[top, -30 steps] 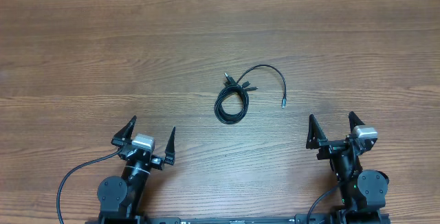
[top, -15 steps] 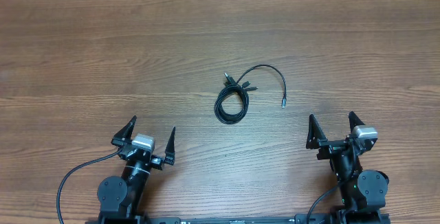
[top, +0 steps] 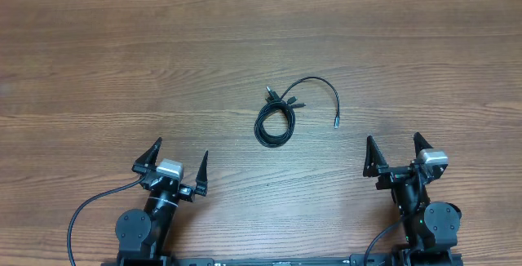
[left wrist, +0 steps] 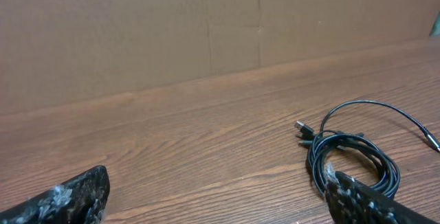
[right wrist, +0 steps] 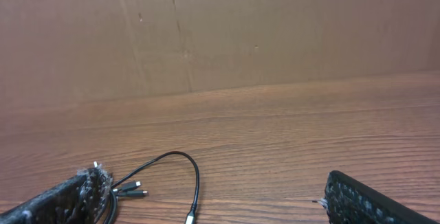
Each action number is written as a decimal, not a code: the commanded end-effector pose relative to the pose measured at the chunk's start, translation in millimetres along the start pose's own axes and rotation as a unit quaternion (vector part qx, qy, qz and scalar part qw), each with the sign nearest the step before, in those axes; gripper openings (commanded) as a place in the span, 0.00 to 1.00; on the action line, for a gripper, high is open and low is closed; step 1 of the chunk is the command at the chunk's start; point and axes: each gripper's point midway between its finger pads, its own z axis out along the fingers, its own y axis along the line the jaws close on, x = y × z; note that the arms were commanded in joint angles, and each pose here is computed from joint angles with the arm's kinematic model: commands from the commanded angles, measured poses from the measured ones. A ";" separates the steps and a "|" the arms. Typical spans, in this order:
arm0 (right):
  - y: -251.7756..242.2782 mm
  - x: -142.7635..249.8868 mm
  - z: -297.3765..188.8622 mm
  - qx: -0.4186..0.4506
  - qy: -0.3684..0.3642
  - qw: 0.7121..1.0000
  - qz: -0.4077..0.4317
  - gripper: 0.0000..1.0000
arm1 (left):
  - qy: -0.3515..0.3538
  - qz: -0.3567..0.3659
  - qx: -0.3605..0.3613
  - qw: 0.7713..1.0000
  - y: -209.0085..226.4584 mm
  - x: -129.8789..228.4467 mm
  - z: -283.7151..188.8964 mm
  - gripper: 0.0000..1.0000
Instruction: Untangle cables
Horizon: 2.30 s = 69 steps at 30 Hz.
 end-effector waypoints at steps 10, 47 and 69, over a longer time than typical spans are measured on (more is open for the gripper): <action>-1.6 3.2 0.7 0.004 0.001 1.000 -0.001 1.00 | -0.001 0.002 -0.006 1.000 2.3 0.5 -0.3 1.00; -1.6 3.2 0.7 0.004 0.001 1.000 -0.001 1.00 | 0.210 -0.142 -0.007 0.967 15.4 -43.8 43.1 1.00; -1.6 3.2 0.7 0.004 0.001 1.000 -0.001 1.00 | 0.334 0.001 0.262 0.906 -100.3 -25.7 134.2 1.00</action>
